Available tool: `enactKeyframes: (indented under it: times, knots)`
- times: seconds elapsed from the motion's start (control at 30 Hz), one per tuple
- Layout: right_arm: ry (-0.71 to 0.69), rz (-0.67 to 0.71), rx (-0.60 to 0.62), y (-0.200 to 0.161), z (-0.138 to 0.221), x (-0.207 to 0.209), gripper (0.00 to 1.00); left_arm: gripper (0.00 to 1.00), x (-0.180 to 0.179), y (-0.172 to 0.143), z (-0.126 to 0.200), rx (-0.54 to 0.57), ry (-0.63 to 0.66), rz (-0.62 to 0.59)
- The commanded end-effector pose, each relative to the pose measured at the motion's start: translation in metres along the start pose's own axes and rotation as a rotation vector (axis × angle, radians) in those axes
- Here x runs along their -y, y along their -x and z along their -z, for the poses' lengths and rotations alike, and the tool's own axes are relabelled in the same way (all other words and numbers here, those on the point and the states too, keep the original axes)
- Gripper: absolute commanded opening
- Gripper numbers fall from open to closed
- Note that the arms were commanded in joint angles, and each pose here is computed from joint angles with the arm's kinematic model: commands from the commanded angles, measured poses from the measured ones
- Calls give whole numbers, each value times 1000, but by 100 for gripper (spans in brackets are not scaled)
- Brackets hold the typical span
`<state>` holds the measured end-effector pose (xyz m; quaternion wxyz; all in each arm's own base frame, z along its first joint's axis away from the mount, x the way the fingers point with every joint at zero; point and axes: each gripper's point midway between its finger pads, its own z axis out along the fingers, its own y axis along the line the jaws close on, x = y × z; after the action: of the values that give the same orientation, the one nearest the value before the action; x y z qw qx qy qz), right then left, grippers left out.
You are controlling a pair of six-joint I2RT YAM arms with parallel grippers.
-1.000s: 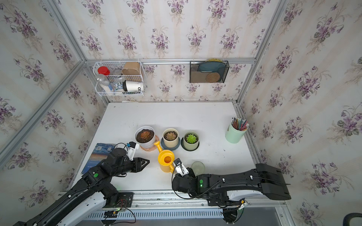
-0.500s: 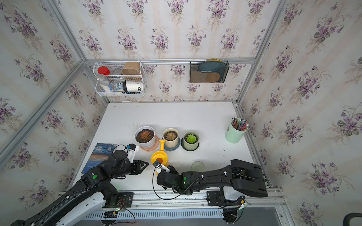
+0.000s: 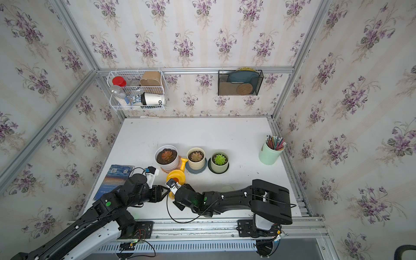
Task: Water the succulent around the soil edge
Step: Adjust the watering can at the center of the board, then pick up the watering can from the center of the board.
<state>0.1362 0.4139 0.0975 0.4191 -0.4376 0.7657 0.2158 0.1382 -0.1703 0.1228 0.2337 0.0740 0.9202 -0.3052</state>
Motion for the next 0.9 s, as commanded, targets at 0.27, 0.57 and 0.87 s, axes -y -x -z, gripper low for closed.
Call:
enactKeyframes:
  times: [0.27,0.57,0.87]
  knots:
    - [4,-46,124,27,6,7,15,49,-20,-4,-9,-8,110,-17]
    - [-30,-64,200,28,37,14,44,52,-4,5,-25,-14,71,-87]
    - [-91,-164,285,30,78,39,49,49,-19,11,-37,20,161,-117]
